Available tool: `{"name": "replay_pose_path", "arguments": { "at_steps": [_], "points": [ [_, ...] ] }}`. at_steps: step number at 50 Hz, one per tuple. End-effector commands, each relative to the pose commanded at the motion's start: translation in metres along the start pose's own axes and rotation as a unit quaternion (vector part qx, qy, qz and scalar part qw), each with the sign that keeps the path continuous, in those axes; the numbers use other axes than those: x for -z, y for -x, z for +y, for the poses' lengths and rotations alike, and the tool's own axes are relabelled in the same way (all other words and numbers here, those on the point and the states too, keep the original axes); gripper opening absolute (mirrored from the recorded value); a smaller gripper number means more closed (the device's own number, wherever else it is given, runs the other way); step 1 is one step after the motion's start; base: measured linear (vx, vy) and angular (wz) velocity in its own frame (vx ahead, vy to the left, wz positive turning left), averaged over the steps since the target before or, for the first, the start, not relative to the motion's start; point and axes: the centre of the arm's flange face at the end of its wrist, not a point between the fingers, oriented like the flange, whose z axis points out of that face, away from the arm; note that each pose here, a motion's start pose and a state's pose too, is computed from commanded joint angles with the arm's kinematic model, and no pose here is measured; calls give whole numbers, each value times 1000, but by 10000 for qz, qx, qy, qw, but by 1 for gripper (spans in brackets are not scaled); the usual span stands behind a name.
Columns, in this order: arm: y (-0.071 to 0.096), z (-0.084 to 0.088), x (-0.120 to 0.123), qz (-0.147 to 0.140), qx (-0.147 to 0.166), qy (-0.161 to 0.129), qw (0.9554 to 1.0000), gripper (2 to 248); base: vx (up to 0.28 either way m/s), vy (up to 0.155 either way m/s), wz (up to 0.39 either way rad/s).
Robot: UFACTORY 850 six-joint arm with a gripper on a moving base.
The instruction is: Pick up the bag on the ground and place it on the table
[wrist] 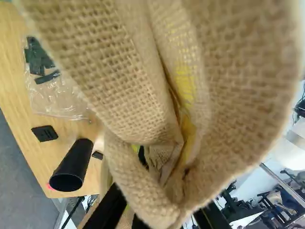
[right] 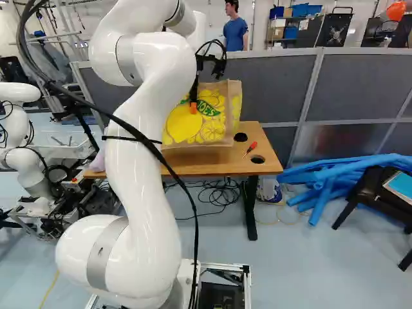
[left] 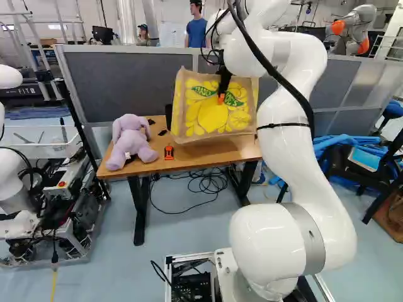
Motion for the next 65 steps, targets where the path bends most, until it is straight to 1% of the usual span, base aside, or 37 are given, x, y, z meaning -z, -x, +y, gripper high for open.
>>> {"name": "replay_pose_path", "arguments": {
  "at_steps": [42, 49, 65],
  "points": [
    [-25, -37, -65, -171, -100, 523, 9984, 22, 0, 0, 0],
    [-27, -39, -69, -182, -112, 553, 9982, 22, 0, 0, 0],
    [-28, -40, -70, -186, -118, 558, 9982, 22, 0, 0, 0]
  ]
}}
